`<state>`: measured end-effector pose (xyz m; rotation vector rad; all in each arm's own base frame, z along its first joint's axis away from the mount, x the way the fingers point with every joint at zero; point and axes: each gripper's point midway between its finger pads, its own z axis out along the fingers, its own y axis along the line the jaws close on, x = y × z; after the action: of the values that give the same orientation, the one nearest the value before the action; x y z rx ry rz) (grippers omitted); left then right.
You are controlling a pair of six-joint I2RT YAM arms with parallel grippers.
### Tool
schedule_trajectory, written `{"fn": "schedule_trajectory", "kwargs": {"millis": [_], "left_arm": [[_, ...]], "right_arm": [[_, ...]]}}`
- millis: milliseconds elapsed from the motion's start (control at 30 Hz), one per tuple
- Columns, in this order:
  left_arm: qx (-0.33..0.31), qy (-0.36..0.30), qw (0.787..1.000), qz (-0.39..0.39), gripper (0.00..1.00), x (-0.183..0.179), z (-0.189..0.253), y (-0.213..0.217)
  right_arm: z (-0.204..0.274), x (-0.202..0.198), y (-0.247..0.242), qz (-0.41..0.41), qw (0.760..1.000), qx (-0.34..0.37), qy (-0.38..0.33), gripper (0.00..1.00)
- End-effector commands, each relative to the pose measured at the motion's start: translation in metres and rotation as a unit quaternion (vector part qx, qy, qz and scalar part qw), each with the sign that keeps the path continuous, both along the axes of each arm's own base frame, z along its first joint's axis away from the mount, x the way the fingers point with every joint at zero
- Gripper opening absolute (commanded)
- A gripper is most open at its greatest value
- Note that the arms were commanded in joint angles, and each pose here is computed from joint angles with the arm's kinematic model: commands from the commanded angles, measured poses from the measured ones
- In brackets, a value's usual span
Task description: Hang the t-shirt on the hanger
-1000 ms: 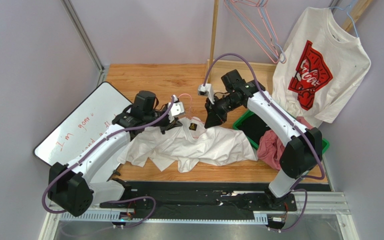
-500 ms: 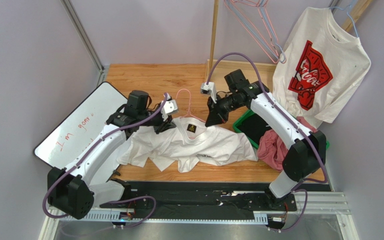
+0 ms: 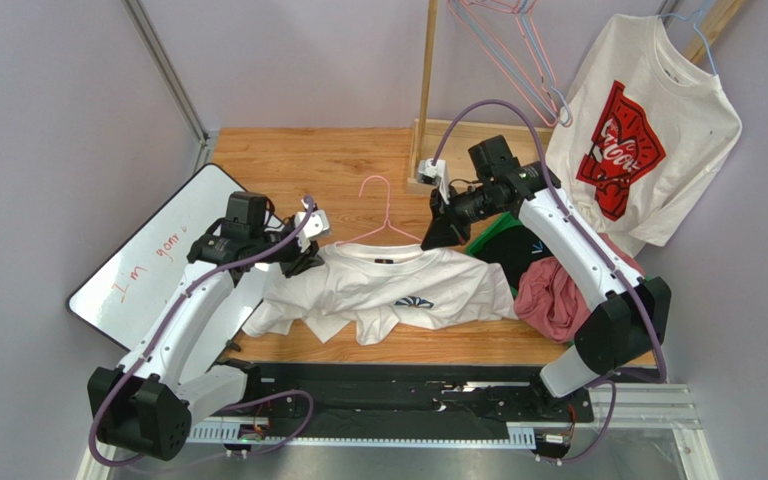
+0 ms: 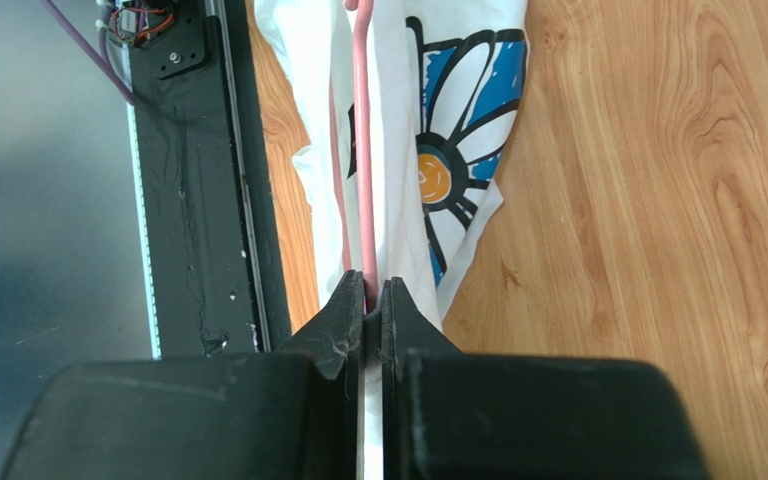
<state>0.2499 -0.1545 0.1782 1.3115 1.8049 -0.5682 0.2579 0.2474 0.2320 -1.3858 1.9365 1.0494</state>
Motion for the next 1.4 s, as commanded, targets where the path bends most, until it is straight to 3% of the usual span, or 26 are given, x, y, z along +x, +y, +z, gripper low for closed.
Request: {"fn": "schedule_trajectory", "kwargs": {"millis": [0, 233, 500, 533, 600, 633, 667, 700, 733, 800, 833, 933, 1167, 1267, 1367], "left_arm": [[-0.028, -0.04, 0.999, -0.024, 0.42, -0.002, 0.031, -0.005], [-0.06, -0.087, 0.992, -0.074, 0.62, -0.001, 0.088, -0.046], [-0.058, -0.118, 0.982, -0.132, 0.63, -0.003, 0.09, -0.109], [-0.061, -0.122, 0.981, -0.136, 0.56, -0.002, 0.093, -0.113], [-0.071, -0.113, 0.979, -0.155, 0.32, -0.006, 0.095, -0.123], [-0.079, -0.115, 0.977, -0.163, 0.07, -0.008, 0.101, -0.125], [-0.083, -0.117, 0.974, -0.173, 0.01, -0.011, 0.103, -0.127], [-0.089, -0.127, 0.969, -0.194, 0.0, -0.016, 0.108, -0.128], [-0.09, -0.136, 0.965, -0.205, 0.0, -0.019, 0.11, -0.128], [-0.097, -0.139, 0.958, -0.233, 0.0, -0.03, 0.116, -0.128], [-0.096, -0.152, 0.951, -0.25, 0.0, -0.033, 0.119, -0.129], [-0.108, -0.157, 0.945, -0.267, 0.0, -0.039, 0.132, -0.131], [-0.122, -0.18, 0.931, -0.292, 0.0, -0.046, 0.15, -0.136], [-0.123, -0.183, 0.927, -0.303, 0.0, -0.051, 0.155, -0.14], [-0.123, -0.186, 0.925, -0.307, 0.0, -0.053, 0.159, -0.144]], "right_arm": [[0.041, -0.011, -0.004, 0.012, 0.998, 0.035, -0.05, 0.0], [0.056, -0.027, -0.018, -0.026, 0.997, 0.029, -0.062, 0.0], [0.071, -0.049, -0.03, -0.05, 0.995, 0.037, -0.078, 0.0], [0.073, -0.052, -0.031, -0.053, 0.995, 0.039, -0.075, 0.0], [0.076, -0.061, -0.034, -0.057, 0.994, 0.044, -0.078, 0.0], [0.077, -0.064, -0.035, -0.057, 0.995, 0.045, -0.074, 0.0], [0.076, -0.07, -0.037, -0.058, 0.995, 0.04, -0.064, 0.02], [0.079, -0.072, -0.039, -0.059, 0.996, 0.039, -0.062, 0.15], [0.08, -0.075, -0.04, -0.059, 0.996, 0.037, -0.057, 0.55], [0.086, -0.082, -0.044, -0.06, 0.996, 0.035, -0.057, 0.97], [0.088, -0.084, -0.045, -0.057, 0.996, 0.035, -0.062, 1.0], [0.096, -0.092, -0.047, -0.042, 0.996, 0.039, -0.073, 1.0], [0.07, -0.103, -0.05, -0.02, 0.999, 0.012, -0.025, 0.99], [0.067, -0.107, -0.048, -0.011, 1.0, 0.016, -0.01, 0.9], [0.066, -0.113, -0.047, -0.007, 1.0, 0.024, 0.014, 0.71]]}}
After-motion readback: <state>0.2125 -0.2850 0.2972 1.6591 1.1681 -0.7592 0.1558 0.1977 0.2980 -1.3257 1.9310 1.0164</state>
